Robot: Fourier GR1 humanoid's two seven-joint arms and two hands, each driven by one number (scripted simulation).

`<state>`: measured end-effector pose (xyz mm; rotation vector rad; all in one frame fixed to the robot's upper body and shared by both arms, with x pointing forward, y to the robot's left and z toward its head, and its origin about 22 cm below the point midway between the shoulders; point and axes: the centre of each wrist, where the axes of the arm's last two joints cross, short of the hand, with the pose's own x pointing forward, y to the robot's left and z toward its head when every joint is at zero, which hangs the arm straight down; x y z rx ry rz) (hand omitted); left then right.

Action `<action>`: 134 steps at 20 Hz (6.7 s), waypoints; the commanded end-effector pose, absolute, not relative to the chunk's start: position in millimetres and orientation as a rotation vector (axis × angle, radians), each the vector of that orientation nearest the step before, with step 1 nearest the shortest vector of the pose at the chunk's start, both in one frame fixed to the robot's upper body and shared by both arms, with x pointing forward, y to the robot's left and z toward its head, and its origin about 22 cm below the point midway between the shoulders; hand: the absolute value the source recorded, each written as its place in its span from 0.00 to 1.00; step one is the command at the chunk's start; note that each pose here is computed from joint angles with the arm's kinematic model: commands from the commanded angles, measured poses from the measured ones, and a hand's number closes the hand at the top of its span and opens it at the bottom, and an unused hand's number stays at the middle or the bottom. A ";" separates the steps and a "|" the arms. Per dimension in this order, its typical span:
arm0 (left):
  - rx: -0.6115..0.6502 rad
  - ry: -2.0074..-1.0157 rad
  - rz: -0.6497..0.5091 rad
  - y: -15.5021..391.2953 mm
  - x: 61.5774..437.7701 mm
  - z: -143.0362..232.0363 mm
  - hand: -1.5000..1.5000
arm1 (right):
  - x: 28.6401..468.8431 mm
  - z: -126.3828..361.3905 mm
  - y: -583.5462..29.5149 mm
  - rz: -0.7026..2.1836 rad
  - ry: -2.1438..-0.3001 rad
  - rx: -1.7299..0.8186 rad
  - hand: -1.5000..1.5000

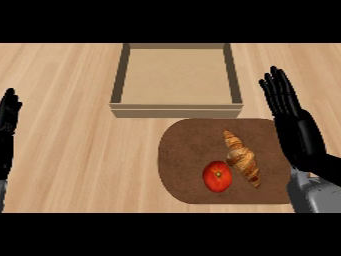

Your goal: Pick the croissant from the cutting board and place it in the cardboard box

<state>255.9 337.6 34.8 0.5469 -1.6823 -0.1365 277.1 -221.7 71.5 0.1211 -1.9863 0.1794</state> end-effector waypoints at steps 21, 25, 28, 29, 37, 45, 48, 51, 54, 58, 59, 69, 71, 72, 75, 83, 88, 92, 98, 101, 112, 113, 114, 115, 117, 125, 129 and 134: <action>0.624 -1.386 -0.212 352.7 270.7 16.5 0.50 | 333.3 43.2 -339.0 1.108 -1.903 0.439 0.00; 0.631 -1.393 -0.237 354.6 271.8 20.7 0.50 | 346.4 77.8 -341.1 1.440 -1.792 0.242 0.00; 0.640 -1.376 -0.208 353.6 280.0 23.2 0.50 | 351.7 80.8 -320.9 1.610 -1.708 0.240 0.00; 0.633 -1.396 -0.231 350.5 274.7 19.7 0.50 | 357.8 77.5 -327.4 1.635 -1.669 0.223 0.00; 0.637 -1.380 -0.224 348.3 271.5 15.6 0.50 | 382.5 101.8 -275.1 1.926 -1.426 0.135 0.00; 0.648 -1.367 -0.218 350.0 264.5 4.9 0.50 | 377.7 83.5 -252.6 1.990 -1.369 0.076 0.00; 0.652 -1.370 -0.224 348.8 251.6 13.8 0.50 | 371.6 67.5 -230.6 2.003 -1.366 0.096 0.00; 0.650 -1.364 -0.206 357.7 265.6 17.1 0.50 | 373.3 73.9 -217.8 2.018 -1.380 0.090 0.00; 0.652 -1.372 -0.200 364.4 277.4 30.5 0.50 | 372.6 64.5 -241.9 2.009 -1.357 0.102 0.00; 0.641 -1.355 -0.214 366.8 262.6 27.9 0.50 | 363.1 73.1 -226.8 2.004 -1.394 0.179 0.00; 0.637 -1.354 -0.219 362.4 256.4 9.9 0.50 | 358.7 78.9 -238.0 2.009 -1.398 0.216 0.00; 0.649 -1.368 -0.198 362.0 254.0 17.8 0.50 | 338.9 83.8 -223.8 2.045 -1.398 0.258 0.00; 0.650 -1.357 -0.200 367.4 261.7 4.3 0.50 | 330.0 74.7 -232.6 2.077 -1.372 0.202 0.00; 0.659 -1.346 -0.222 371.1 269.5 33.1 0.50 | 331.5 63.9 -210.3 2.111 -1.329 0.186 0.00; 0.654 -1.350 -0.214 362.3 243.4 0.6 0.50 | 327.2 64.3 -218.0 2.094 -1.290 0.128 0.00; 0.654 -1.368 -0.220 359.9 245.7 -1.1 0.50 | 339.0 30.1 -195.7 2.059 -1.359 0.031 1.00; 0.639 -1.363 -0.209 364.3 265.2 21.4 0.50 | 326.9 24.3 -186.0 1.973 -1.572 -0.062 1.00; 0.652 -1.372 -0.216 366.2 267.2 23.4 0.50 | 334.9 32.6 -182.7 1.949 -1.661 -0.149 1.00; 0.707 -1.294 -0.155 382.6 250.3 9.4 0.50 | 332.6 11.7 -248.2 1.299 -1.197 -0.713 1.00; 0.739 -1.273 -0.134 387.3 244.9 7.0 0.50 | 328.5 9.5 -261.1 1.038 -1.061 -0.921 1.00; 0.669 -1.328 -0.207 367.3 250.4 15.4 0.50 | 308.8 126.1 -116.6 0.569 -1.238 -1.438 1.00; 0.669 -1.333 -0.191 370.4 257.0 13.5 0.50 | 300.4 132.8 -98.8 0.582 -1.244 -1.470 1.00; 0.662 -1.329 -0.208 369.2 247.3 5.2 0.50 | 294.3 146.5 -83.4 0.563 -1.244 -1.470 1.00; 0.657 -1.344 -0.208 382.5 256.3 19.5 0.50 | 282.4 153.4 -73.5 0.579 -1.263 -1.466 1.00; 0.641 -1.362 -0.212 352.4 272.3 18.8 0.50 | 290.1 180.7 -63.3 0.577 -1.269 -1.457 1.00; 0.627 -1.389 -0.240 353.4 278.7 20.6 0.50 | 345.8 215.7 -33.9 0.394 -1.366 -1.313 1.00; 0.625 -1.393 -0.249 344.0 274.7 20.6 0.50 | 373.6 215.7 -35.2 0.345 -1.369 -1.270 1.00; 0.629 -1.407 -0.255 344.8 283.4 25.7 0.50 | 414.4 226.3 -50.3 0.262 -1.349 -1.201 1.00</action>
